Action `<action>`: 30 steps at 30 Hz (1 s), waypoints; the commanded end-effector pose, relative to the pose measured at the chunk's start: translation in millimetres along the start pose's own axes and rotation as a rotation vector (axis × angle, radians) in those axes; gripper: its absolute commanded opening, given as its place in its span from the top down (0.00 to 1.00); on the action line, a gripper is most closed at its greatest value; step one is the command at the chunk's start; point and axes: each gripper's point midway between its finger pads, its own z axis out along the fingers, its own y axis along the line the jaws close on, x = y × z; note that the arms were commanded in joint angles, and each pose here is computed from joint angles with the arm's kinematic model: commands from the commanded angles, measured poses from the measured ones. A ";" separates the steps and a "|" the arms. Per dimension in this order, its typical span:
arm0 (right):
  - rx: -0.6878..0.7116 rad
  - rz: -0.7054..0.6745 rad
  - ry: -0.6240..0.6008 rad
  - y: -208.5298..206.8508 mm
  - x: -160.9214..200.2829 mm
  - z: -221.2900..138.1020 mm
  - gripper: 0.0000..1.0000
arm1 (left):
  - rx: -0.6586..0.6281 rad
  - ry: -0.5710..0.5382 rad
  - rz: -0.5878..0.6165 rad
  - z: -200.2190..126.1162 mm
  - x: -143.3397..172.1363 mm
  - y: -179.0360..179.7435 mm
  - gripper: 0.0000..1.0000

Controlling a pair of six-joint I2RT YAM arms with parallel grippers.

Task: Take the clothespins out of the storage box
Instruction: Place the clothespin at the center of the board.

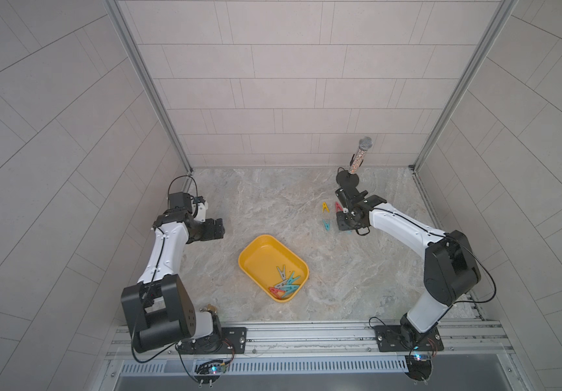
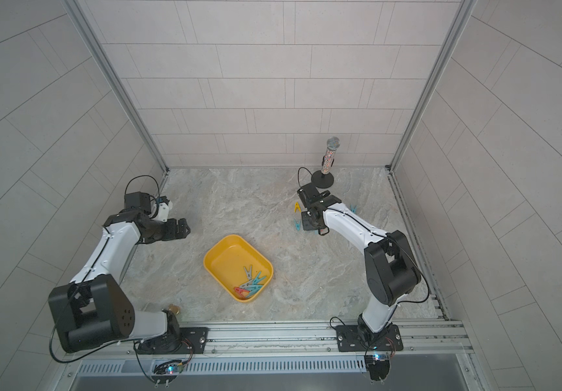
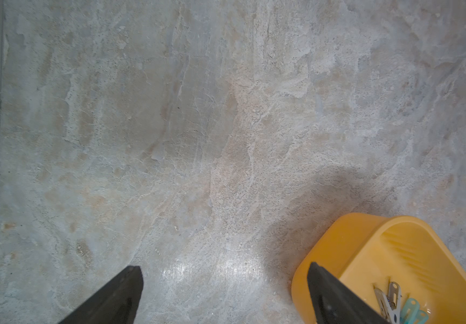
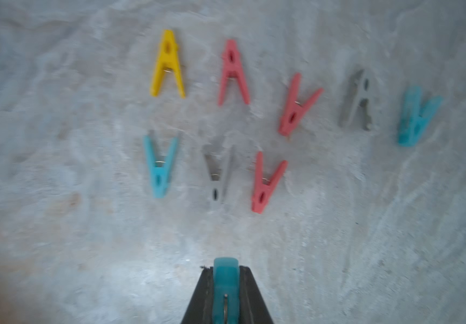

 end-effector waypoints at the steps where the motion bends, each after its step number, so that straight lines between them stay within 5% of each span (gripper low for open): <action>1: 0.163 0.018 0.023 -40.8 3.4 5.0 0.98 | 0.000 -0.025 -0.002 -7.9 -6.2 0.3 0.00; 9: 0.335 0.039 0.071 -85.9 -5.2 30.6 0.98 | 0.002 -0.027 -0.002 -8.5 -6.5 -0.3 0.00; 30: 0.527 -0.069 0.164 -96.8 -23.8 86.9 0.94 | 0.008 -0.034 -0.004 -10.9 -7.1 -1.5 0.00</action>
